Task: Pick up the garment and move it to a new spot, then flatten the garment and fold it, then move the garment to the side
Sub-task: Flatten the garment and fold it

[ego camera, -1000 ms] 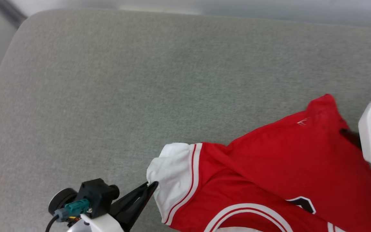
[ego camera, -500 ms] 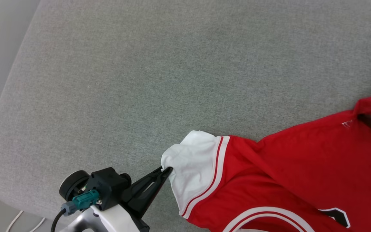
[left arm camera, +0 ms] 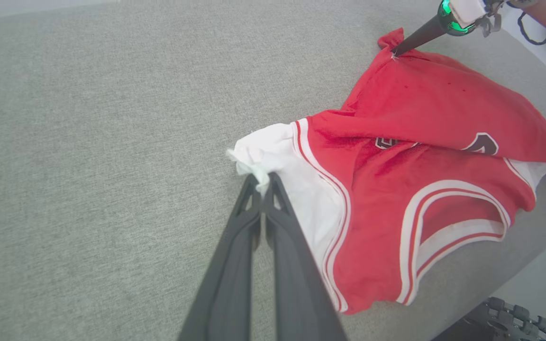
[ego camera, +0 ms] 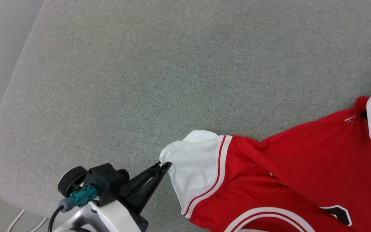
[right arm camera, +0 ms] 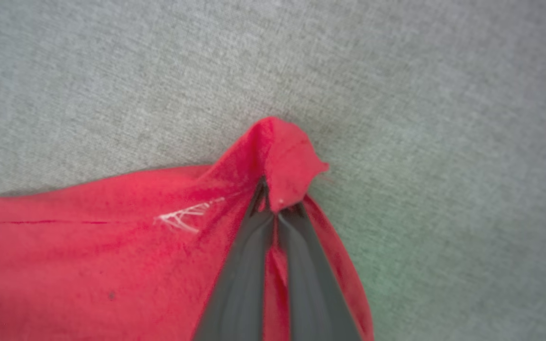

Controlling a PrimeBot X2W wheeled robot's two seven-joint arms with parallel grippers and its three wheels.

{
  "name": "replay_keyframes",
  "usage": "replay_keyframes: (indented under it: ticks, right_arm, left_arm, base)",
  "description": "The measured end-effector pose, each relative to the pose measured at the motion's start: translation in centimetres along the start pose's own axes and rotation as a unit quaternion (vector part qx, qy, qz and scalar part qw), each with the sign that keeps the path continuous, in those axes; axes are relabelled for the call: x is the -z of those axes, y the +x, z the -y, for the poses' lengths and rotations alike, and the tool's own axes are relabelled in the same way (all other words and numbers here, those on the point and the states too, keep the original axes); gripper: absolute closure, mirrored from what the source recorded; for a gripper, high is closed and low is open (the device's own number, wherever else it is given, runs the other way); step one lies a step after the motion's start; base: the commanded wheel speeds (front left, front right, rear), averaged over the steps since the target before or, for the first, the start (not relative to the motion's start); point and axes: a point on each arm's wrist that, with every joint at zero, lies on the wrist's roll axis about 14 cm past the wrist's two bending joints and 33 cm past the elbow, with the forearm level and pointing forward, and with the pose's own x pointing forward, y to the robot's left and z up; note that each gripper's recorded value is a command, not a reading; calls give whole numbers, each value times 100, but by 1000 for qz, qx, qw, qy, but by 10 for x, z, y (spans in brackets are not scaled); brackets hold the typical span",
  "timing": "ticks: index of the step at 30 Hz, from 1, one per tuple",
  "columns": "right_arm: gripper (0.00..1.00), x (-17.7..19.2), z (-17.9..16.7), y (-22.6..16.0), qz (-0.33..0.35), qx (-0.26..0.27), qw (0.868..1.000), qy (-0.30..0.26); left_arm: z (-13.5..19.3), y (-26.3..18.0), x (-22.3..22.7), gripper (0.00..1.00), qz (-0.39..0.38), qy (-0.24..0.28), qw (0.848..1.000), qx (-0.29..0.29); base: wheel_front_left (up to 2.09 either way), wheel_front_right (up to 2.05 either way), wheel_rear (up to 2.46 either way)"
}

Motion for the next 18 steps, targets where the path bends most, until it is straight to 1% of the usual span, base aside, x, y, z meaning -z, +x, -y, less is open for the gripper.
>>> replay_keyframes:
  ticks: [4, 8, 9, 13, 15, 17, 18]
  right_arm:
    - [100, -4, 1, -8, 28, -4, 1000, 9]
    - [100, -11, 4, -25, 72, -2, 997, 15]
    - [100, -11, 4, -25, 72, -2, 997, 15]
    - [100, -25, 18, -64, 144, 22, 989, 16]
    - [100, -33, 24, -88, 182, 45, 982, -2]
    - [100, -41, 24, -112, 222, 47, 974, -4]
    - [100, -43, 23, -124, 240, 47, 970, -4]
  left_arm:
    - [1, -3, -9, 100, 17, 5, 1000, 2]
    - [2, -7, -20, 100, 36, 17, 999, 1]
    - [2, -7, -20, 100, 36, 17, 999, 1]
    - [2, -17, -36, 100, 67, 37, 997, -6]
    - [4, -21, -46, 100, 86, 39, 996, -4]
    - [5, -26, -59, 100, 109, 37, 993, -5]
    - [2, -28, -63, 100, 115, 46, 992, -9]
  base:
    - [0, 0, 0]
    - [0, 0, 0]
    - [0, 0, 0]
    - [0, 0, 0]
    - [0, 0, 0]
    - [0, 0, 0]
    - [0, 0, 0]
